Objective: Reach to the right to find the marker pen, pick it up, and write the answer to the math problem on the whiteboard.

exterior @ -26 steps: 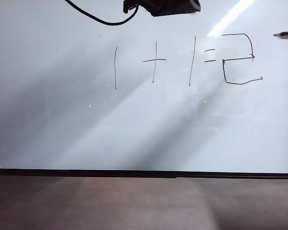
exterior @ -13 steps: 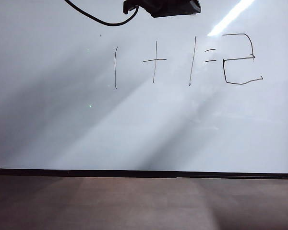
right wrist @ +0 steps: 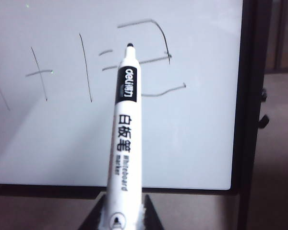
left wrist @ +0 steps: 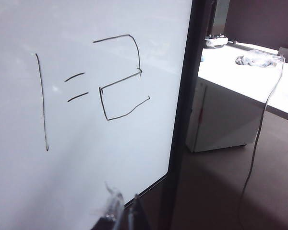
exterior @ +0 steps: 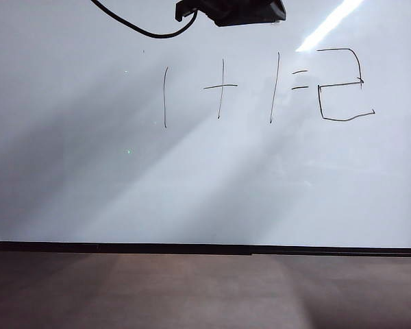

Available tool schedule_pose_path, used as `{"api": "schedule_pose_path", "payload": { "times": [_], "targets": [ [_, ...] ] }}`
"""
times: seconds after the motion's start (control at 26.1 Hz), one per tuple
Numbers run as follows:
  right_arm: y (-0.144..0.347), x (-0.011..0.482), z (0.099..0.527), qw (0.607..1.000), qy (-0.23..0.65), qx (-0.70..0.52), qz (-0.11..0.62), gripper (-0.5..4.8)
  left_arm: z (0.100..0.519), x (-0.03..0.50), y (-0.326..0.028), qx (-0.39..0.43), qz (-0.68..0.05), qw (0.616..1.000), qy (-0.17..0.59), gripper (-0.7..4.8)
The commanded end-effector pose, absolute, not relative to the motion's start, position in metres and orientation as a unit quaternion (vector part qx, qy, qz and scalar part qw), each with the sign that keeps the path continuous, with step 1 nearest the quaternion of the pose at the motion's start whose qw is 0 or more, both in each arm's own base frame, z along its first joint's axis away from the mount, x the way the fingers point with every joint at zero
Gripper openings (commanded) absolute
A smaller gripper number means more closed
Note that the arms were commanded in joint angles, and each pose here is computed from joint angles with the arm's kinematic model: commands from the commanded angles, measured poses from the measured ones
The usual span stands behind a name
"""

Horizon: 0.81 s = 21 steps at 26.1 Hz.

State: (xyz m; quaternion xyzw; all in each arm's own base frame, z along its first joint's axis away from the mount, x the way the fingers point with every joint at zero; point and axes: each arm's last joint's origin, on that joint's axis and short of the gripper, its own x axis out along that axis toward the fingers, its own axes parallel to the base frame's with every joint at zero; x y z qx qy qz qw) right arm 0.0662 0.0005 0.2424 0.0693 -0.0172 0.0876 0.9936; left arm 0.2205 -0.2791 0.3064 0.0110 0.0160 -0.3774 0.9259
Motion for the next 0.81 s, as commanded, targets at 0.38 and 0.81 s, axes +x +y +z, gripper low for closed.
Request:
{"api": "schedule_pose_path", "payload": {
  "times": [0.38,0.81],
  "targets": [
    [0.001,0.066,0.244,0.993,-0.023,0.068,0.089,-0.05,0.326,0.224,-0.244,0.094,-0.245,0.965,0.022,0.27],
    [0.001,0.066,0.244,0.993,-0.023,0.068,0.089,-0.05,0.383,0.197,-0.072,-0.001,-0.195,0.977,0.087,0.27]
  ]
}}
